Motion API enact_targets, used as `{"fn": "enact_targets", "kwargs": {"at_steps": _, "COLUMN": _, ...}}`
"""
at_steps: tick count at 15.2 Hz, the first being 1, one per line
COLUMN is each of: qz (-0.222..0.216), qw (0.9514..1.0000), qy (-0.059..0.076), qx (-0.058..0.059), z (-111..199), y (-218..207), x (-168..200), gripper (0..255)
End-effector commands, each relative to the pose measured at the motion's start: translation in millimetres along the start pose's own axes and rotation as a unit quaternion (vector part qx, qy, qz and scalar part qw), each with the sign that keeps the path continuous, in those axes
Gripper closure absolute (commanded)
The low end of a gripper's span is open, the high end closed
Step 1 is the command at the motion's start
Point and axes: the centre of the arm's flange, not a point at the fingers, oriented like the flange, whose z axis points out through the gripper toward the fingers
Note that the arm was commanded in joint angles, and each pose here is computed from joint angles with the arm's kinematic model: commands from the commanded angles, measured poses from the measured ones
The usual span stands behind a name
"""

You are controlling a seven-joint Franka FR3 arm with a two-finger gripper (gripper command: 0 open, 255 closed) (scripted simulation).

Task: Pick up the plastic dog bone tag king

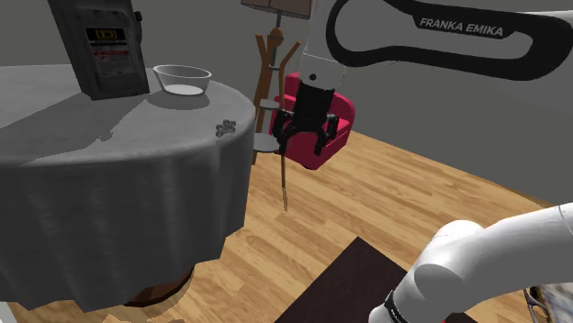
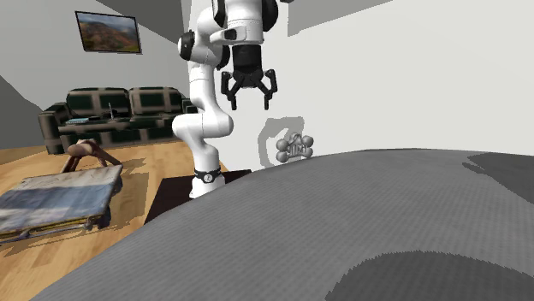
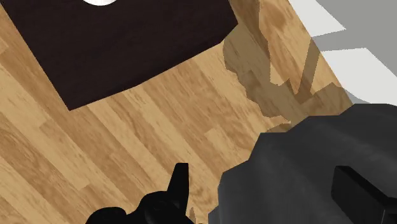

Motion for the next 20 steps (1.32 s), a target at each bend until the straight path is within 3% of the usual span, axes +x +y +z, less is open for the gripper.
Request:
{"fn": "enact_targets", "kwargs": {"at_steps": 1, "qz": 0.048, "qw": 0.9988, "qy": 0.004, "qx": 0.000, "z": -0.3, "y": -22.9, "x": 13.3, "gripper": 0}}
{"fn": "enact_targets", "kwargs": {"at_steps": 5, "qz": 0.135, "qw": 0.9907, "qy": 0.014, "qx": -0.001, "z": 0.5, "y": -63.5, "x": 45.3, "gripper": 0}}
{"fn": "enact_targets", "kwargs": {"at_steps": 10, "qz": 0.243, "qw": 0.9696, "qy": 0.025, "qx": -0.003, "z": 0.8, "y": -105.4, "x": 94.5, "gripper": 0}}
{"fn": "enact_targets", "kwargs": {"at_steps": 15, "qz": 0.348, "qw": 0.9367, "qy": 0.036, "qx": -0.005, "z": -0.1, "y": -135.5, "x": 151.6, "gripper": 0}}
{"fn": "enact_targets", "kwargs": {"at_steps": 20, "qz": 0.447, "qw": 0.8933, "qy": 0.047, "qx": -0.007, "z": -2.2, "y": -152.2, "x": 212.7, "gripper": 0}}
